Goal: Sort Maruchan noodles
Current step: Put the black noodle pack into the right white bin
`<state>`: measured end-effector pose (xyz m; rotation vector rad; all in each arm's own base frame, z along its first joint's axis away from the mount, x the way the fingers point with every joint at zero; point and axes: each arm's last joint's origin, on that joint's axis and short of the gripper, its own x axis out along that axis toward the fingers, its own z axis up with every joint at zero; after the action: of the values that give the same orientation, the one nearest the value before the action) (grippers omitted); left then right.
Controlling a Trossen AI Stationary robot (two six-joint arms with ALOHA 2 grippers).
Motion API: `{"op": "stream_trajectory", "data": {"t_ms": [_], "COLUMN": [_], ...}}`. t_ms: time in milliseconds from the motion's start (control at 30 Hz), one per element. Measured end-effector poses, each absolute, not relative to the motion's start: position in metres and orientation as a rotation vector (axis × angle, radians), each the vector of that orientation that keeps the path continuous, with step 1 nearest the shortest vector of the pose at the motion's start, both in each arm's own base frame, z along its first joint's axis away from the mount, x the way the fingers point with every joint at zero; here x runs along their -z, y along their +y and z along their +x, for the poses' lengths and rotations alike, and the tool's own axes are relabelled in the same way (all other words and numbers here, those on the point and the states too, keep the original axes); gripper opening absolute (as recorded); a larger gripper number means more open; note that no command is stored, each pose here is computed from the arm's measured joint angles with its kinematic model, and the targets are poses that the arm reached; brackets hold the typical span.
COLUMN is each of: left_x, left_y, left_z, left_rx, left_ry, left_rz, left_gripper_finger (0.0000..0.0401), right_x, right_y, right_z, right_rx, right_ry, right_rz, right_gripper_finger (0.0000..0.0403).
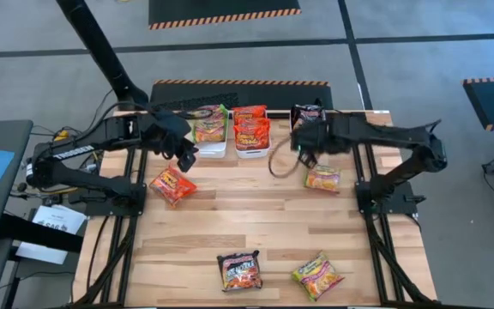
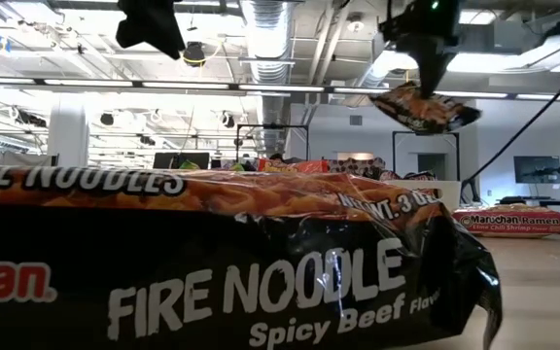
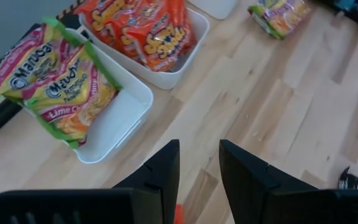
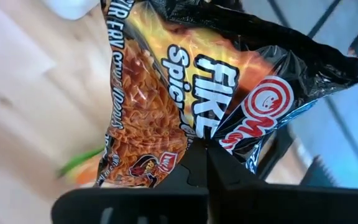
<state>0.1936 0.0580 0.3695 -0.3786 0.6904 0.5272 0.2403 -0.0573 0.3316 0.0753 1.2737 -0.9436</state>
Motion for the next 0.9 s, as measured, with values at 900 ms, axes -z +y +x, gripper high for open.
{"op": "stream_trajectory", "data": {"t_ms": [900], "left_x": [-0.37], "left_y": [0.063], "left_z": [0.192], "left_rx": [-0.597], "left_ry": [0.667], "left_rz": [-0.434], "left_gripper_finger": [0.0098], "right_x": [-0.256], "right_y": [-0.17], "right_z": [0.276], "right_rx": [0.48], "right_ry": [1.829], "right_rz": [-0.515], "right_gripper_finger": [0.0005]}}
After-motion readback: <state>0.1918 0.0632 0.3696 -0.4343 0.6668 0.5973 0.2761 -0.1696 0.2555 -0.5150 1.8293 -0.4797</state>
